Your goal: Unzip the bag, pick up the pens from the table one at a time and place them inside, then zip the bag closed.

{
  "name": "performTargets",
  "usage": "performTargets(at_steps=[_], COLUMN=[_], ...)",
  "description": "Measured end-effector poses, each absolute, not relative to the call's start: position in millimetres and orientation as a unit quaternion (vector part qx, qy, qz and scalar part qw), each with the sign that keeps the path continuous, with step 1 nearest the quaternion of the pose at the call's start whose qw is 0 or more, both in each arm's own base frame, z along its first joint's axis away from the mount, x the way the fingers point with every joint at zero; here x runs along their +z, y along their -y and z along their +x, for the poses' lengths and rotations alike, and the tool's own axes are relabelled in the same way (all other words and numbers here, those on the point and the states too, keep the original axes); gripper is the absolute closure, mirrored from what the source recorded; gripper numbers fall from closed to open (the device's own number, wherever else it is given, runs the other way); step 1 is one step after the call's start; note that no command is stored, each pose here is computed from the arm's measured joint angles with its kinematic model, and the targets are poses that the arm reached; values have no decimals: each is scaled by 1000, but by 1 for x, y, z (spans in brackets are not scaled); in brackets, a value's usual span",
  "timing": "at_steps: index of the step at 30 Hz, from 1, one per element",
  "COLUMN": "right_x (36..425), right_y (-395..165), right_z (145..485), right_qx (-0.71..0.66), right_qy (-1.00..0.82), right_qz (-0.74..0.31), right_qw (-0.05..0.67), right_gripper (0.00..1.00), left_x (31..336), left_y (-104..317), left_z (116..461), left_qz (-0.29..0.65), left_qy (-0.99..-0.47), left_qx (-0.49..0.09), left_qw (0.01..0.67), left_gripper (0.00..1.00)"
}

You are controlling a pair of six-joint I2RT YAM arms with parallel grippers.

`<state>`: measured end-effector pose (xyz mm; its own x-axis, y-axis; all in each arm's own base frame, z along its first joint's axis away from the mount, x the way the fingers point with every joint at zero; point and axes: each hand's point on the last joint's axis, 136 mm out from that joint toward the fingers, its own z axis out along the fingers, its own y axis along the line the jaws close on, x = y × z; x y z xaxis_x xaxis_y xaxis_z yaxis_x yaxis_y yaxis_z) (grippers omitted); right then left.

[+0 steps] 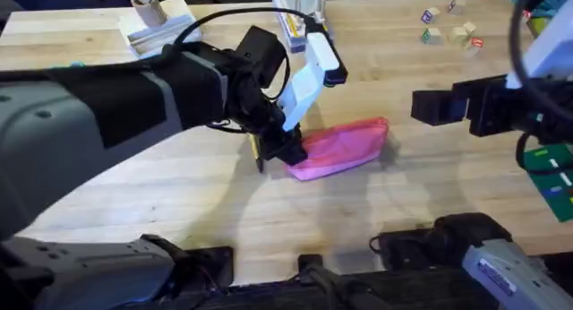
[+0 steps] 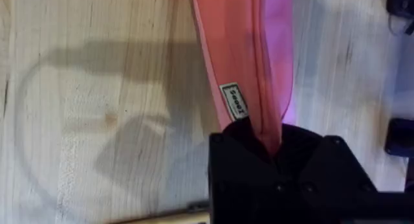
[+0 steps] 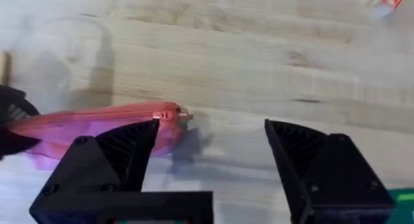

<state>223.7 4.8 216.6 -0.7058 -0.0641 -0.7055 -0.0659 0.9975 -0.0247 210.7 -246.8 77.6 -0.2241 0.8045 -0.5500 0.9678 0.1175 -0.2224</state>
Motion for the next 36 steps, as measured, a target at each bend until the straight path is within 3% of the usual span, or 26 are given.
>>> performTargets(at_steps=[10, 21, 36], right_x=[213, 223, 201], right_y=[-5, -19, -33], right_z=[233, 242, 217], right_qx=[-84, -94, -37], right_qy=[-894, -847, -794], right_qz=[-243, -345, -490], right_qw=[367, 393, 358], right_gripper=[5, 4, 4], left_x=[78, 78, 78], left_y=[247, 248, 248], left_z=[211, 213, 215], left_qz=[605, 606, 606], left_qy=[-732, -731, -731], left_qx=[-274, -272, -271], left_qw=[149, 154, 158], left_gripper=[959, 959, 961])
